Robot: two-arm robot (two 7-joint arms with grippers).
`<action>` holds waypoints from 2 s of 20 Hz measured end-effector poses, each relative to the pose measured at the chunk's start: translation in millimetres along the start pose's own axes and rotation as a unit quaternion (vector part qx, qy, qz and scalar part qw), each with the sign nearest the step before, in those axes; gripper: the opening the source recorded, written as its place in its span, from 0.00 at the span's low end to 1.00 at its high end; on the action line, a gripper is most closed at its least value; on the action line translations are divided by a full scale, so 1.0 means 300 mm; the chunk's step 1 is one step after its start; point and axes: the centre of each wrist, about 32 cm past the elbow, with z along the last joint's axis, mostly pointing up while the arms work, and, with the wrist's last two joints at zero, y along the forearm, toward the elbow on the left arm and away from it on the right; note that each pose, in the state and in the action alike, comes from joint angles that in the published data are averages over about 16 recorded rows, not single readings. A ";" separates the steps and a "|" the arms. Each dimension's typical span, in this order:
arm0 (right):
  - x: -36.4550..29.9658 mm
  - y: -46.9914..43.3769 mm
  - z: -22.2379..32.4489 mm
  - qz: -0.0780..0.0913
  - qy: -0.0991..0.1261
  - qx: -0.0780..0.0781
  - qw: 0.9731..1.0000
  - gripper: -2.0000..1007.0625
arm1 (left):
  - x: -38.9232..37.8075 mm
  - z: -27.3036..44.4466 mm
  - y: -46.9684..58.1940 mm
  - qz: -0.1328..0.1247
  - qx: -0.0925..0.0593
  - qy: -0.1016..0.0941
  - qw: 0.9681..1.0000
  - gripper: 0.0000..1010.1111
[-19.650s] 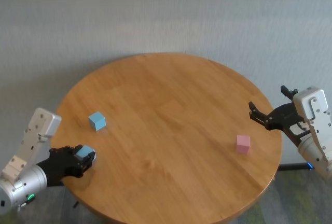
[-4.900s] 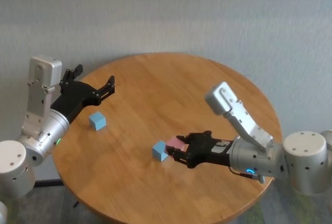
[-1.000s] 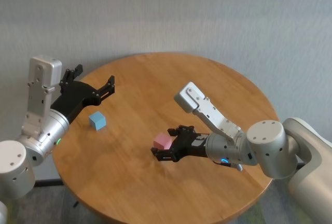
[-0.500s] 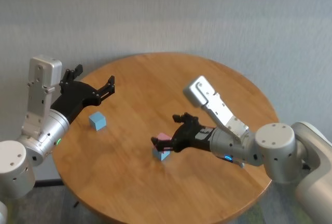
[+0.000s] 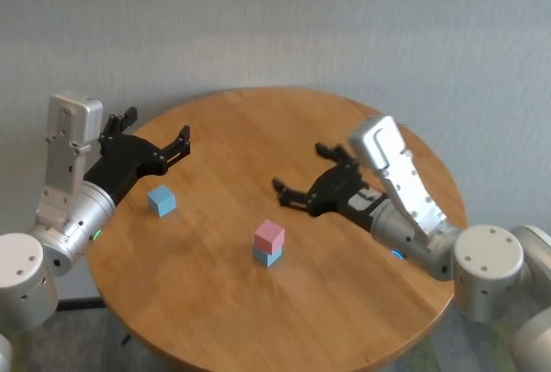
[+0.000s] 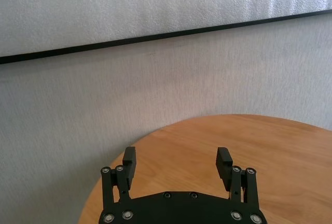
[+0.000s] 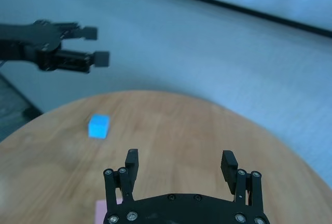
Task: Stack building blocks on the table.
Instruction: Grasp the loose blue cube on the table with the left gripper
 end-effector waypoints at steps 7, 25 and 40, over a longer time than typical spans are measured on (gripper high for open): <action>-0.005 -0.026 -0.029 -0.091 -0.010 0.060 0.994 1.00 | 0.000 0.000 0.000 0.000 0.000 0.000 1.000 0.99; -0.019 -0.019 -0.060 -0.154 -0.015 0.092 0.984 1.00 | 0.002 -0.002 0.008 -0.001 0.000 0.004 1.000 0.99; -0.018 -0.019 -0.059 -0.151 -0.016 0.091 0.984 1.00 | 0.118 -0.079 0.184 -0.051 0.017 0.060 0.997 0.99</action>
